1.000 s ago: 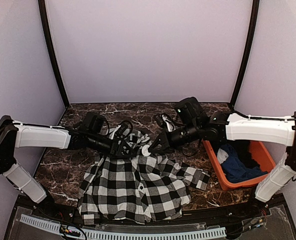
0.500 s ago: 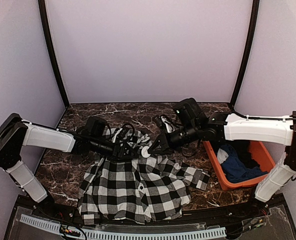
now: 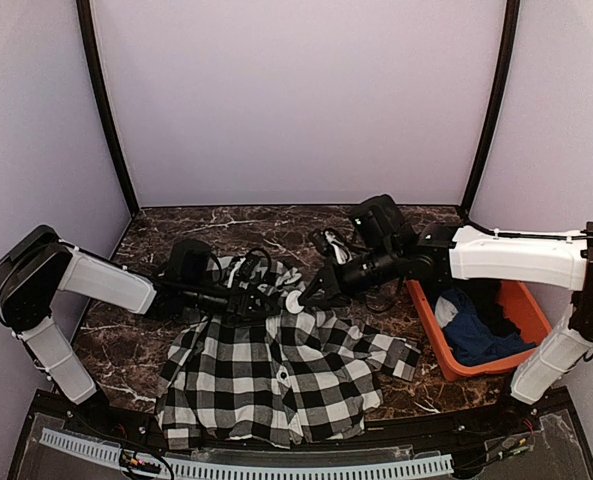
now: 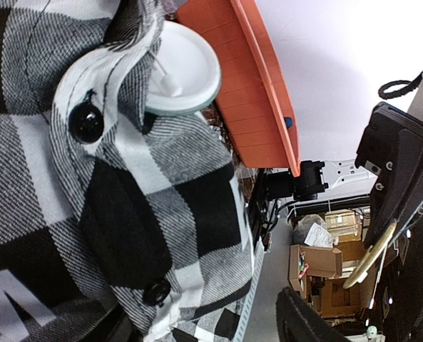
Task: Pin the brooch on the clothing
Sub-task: Cross the brooch on the flattened clothing.
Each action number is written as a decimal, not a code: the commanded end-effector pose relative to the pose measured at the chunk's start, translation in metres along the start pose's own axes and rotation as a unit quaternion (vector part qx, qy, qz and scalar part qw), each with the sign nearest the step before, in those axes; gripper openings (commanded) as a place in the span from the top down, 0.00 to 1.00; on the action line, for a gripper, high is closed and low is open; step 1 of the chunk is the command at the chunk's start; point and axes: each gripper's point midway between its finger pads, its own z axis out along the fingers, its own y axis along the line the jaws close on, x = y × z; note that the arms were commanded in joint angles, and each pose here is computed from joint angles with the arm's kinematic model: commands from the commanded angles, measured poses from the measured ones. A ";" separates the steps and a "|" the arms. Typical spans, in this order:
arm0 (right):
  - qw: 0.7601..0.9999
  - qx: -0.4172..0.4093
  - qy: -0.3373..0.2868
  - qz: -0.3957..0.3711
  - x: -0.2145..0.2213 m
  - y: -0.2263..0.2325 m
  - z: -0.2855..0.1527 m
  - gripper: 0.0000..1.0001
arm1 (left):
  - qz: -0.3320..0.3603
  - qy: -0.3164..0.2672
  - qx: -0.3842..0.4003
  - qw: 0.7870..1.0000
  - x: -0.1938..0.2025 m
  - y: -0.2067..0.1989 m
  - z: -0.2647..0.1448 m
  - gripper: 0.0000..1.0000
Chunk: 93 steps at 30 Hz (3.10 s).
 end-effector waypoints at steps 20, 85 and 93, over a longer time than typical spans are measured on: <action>0.997 0.040 0.051 0.035 0.023 -0.027 0.006 1.00 | -0.015 -0.027 0.080 0.996 -0.007 -0.020 0.001 0.99; 0.980 0.089 0.143 0.104 0.020 -0.037 0.053 1.00 | 0.135 -0.018 0.031 0.990 0.005 -0.053 -0.003 0.99; 0.975 0.114 0.177 0.069 0.034 -0.035 0.054 1.00 | 0.140 -0.014 0.017 0.990 0.006 -0.051 -0.003 0.99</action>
